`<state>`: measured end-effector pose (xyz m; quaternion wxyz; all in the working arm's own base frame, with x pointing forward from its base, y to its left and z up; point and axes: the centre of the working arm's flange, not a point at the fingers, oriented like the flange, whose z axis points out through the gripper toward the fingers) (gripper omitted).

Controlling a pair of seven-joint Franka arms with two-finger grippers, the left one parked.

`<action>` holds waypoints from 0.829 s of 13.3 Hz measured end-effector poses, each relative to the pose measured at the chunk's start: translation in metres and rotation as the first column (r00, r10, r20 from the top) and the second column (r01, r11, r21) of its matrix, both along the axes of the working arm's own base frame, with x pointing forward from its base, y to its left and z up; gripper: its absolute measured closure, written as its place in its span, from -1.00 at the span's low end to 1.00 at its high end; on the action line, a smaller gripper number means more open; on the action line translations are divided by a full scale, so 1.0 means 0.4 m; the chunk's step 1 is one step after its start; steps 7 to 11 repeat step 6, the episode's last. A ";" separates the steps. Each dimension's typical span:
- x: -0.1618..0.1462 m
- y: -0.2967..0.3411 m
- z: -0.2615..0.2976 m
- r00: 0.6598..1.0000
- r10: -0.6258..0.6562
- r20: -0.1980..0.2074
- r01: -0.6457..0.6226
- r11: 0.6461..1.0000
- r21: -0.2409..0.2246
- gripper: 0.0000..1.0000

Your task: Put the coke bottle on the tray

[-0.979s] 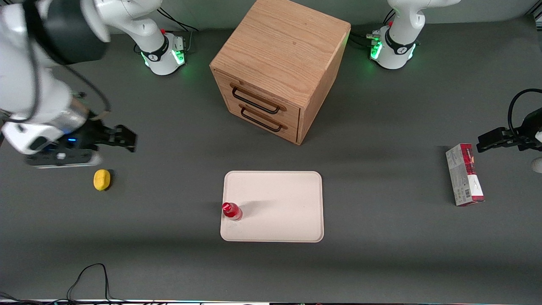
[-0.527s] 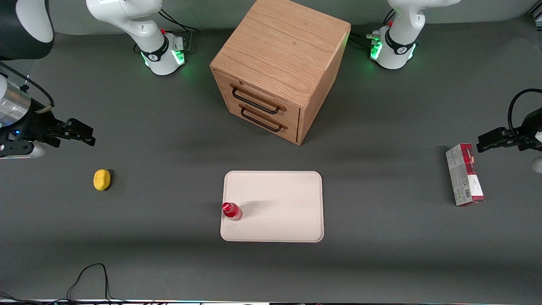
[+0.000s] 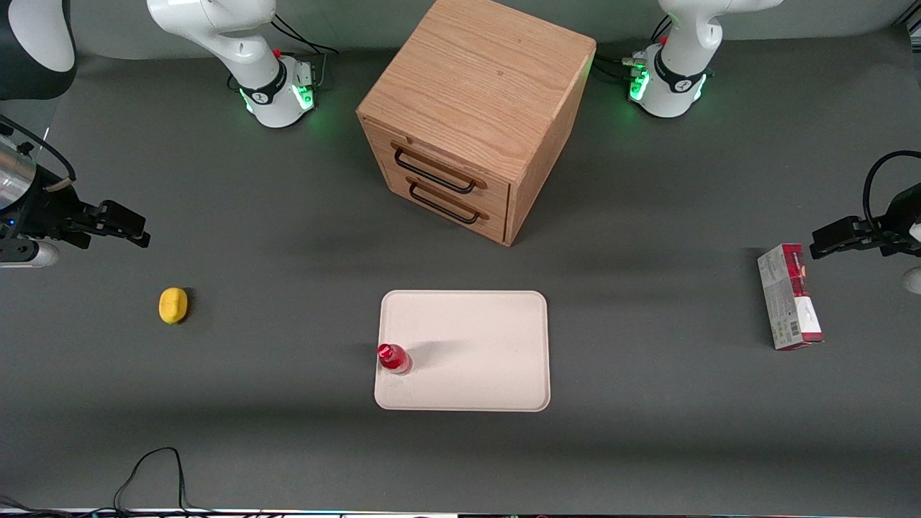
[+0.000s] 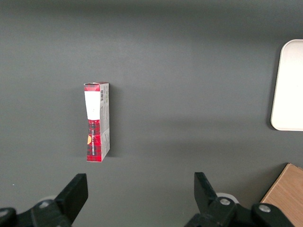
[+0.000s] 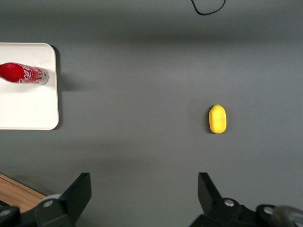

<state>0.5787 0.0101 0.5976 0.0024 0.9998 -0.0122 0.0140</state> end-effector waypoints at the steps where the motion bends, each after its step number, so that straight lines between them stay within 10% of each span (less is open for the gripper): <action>1: 0.000 0.000 0.001 1.000 -0.001 0.000 0.001 1.000 0.000 -1.00; 11: -0.002 -0.006 -0.001 1.000 -0.006 -0.009 0.006 1.000 0.000 -1.00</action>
